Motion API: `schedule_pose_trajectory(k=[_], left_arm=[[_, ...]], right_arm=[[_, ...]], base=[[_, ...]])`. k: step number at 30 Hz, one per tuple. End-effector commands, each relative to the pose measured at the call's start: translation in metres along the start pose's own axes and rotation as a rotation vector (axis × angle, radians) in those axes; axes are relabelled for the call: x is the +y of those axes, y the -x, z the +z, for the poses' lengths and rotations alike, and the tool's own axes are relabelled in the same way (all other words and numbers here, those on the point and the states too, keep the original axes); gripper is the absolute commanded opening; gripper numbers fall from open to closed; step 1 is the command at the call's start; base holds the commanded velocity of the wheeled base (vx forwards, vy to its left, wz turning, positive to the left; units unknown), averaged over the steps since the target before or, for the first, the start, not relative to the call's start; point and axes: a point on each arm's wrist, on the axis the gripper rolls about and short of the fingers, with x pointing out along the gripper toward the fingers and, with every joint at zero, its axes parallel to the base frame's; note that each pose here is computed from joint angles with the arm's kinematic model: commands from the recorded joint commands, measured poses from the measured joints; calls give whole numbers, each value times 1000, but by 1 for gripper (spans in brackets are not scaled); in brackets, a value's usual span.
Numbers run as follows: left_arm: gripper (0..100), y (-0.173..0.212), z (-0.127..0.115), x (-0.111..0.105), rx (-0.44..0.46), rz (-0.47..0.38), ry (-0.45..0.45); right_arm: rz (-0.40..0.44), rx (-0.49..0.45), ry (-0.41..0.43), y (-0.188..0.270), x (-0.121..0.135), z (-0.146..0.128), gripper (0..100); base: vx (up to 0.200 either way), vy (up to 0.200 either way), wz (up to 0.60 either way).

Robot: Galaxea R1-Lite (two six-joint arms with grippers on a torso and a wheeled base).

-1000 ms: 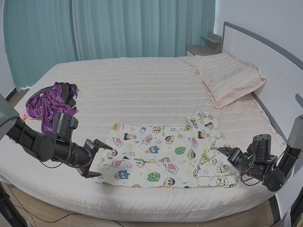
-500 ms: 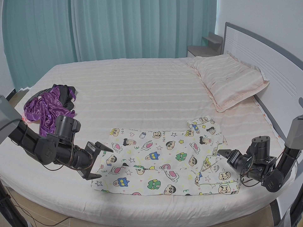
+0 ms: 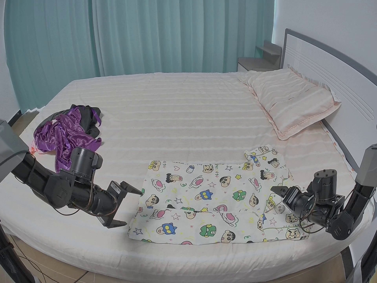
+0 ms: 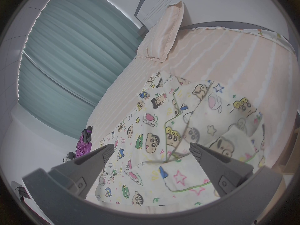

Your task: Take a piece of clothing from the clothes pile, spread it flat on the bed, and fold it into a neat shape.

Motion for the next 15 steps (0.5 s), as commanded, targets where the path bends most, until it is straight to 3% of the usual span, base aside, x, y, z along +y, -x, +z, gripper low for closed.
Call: schedule_pose_trajectory(k=[1, 11, 15], left_arm=[[100, -3, -6, 4, 14, 21, -43], [100, -29, -41, 10, 87, 32, -373], [100, -49, -49, 11, 33, 52, -461]], right_arm=[[1, 0, 0, 0, 0, 0, 100], [-1, 9, 6, 1, 0, -3, 100], [-3, 13, 6, 1, -1, -3, 100]], base=[[0, 0, 0], [0, 0, 0], [0, 0, 0]])
